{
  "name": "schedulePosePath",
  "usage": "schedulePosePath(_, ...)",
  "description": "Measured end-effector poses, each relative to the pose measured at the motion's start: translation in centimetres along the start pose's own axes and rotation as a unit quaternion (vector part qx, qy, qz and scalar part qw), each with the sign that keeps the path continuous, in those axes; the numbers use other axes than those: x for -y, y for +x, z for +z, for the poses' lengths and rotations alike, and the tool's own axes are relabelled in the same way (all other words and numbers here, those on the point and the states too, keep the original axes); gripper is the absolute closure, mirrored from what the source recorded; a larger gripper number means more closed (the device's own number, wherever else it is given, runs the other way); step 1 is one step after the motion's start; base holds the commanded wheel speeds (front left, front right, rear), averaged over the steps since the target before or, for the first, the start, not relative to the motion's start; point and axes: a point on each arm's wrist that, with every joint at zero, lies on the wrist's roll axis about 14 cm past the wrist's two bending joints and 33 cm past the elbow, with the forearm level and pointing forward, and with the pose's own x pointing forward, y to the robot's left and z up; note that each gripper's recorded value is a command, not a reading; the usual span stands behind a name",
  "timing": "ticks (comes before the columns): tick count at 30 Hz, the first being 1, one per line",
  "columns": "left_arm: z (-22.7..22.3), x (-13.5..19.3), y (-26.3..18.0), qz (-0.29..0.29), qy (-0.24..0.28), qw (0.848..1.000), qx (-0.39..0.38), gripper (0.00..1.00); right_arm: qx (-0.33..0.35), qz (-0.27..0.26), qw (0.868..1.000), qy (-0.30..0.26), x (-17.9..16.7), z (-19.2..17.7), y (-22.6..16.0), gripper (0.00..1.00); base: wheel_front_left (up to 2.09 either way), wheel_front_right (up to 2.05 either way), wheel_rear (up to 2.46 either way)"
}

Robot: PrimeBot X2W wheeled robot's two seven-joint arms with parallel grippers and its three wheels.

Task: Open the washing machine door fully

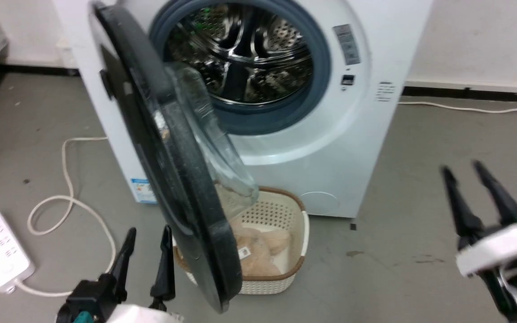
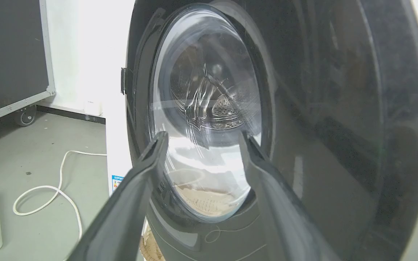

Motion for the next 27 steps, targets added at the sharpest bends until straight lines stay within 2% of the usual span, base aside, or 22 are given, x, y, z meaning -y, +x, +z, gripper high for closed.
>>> schedulePosePath(3, -0.5, 0.6, -0.3, -0.012, -0.004, 1.0, -0.008, 0.0, 0.021, -0.051, 0.997, -0.046, 1.7, 0.3, -2.5, 0.0, 0.0, 0.0, 0.0)
schedulePosePath(6, -0.7, 0.9, -0.5, -0.017, -0.005, 1.0, -0.011, 0.0, 0.017, -0.078, 0.993, -0.086, 1.1, -0.7, -5.0, 0.0, 0.0, 0.0, 0.0)
schedulePosePath(10, -1.1, 1.4, -0.7, -0.028, -0.002, 0.999, -0.019, 0.0, 0.012, -0.112, 0.99, -0.084, 0.2, -1.7, -7.6, 0.0, 0.0, 0.0, 0.0)
schedulePosePath(15, -1.9, 1.5, -1.2, -0.029, -0.002, 0.999, -0.032, 0.0, -0.013, -0.12, 0.989, -0.089, 0.1, -3.1, -9.4, 0.0, 0.0, 0.0, 0.0)
schedulePosePath(26, -2.2, 0.8, -1.5, -0.015, 0.011, 0.999, -0.038, 0.0, -0.019, -0.111, 0.992, -0.058, -0.7, -4.0, -9.2, 0.0, 0.0, 0.0, 0.0)
schedulePosePath(27, -2.2, 0.8, -1.5, -0.014, 0.011, 0.999, -0.037, 0.18, -0.019, -0.11, 0.992, -0.056, -0.8, -4.0, -9.1, 0.0, 0.0, 0.0, 0.0)
